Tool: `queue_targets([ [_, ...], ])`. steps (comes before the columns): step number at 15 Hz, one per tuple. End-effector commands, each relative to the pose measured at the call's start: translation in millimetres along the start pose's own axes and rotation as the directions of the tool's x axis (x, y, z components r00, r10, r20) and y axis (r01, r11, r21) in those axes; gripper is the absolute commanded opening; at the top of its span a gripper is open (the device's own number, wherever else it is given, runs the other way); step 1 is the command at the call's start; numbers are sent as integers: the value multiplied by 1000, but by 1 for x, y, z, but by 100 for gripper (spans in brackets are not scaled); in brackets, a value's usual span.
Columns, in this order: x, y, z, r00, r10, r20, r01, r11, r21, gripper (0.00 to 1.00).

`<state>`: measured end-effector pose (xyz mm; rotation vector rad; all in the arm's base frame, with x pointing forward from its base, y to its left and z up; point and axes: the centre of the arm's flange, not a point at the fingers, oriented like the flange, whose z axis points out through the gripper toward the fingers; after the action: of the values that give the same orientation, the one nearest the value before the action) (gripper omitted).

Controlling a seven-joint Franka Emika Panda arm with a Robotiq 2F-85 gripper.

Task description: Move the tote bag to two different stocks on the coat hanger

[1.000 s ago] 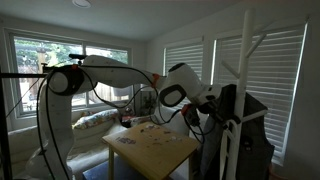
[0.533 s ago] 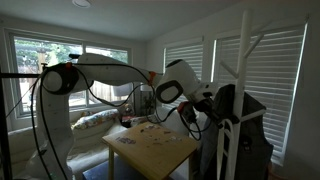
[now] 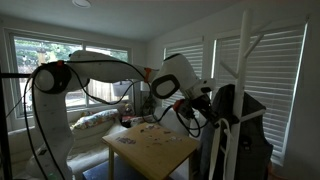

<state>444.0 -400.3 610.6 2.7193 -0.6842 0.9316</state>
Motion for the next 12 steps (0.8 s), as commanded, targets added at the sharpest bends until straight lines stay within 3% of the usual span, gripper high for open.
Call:
queue_targets([
  [1, 6, 24, -23, 998, -61, -3, 61, 998, -23, 1],
  [5, 24, 49, -29, 993, -110, -44, 109, 994, -28, 1],
  [6, 7, 37, -24, 996, -84, -29, 83, 996, -38, 1],
  [12, 7, 38, -20, 996, -87, -22, 86, 996, -39, 3],
])
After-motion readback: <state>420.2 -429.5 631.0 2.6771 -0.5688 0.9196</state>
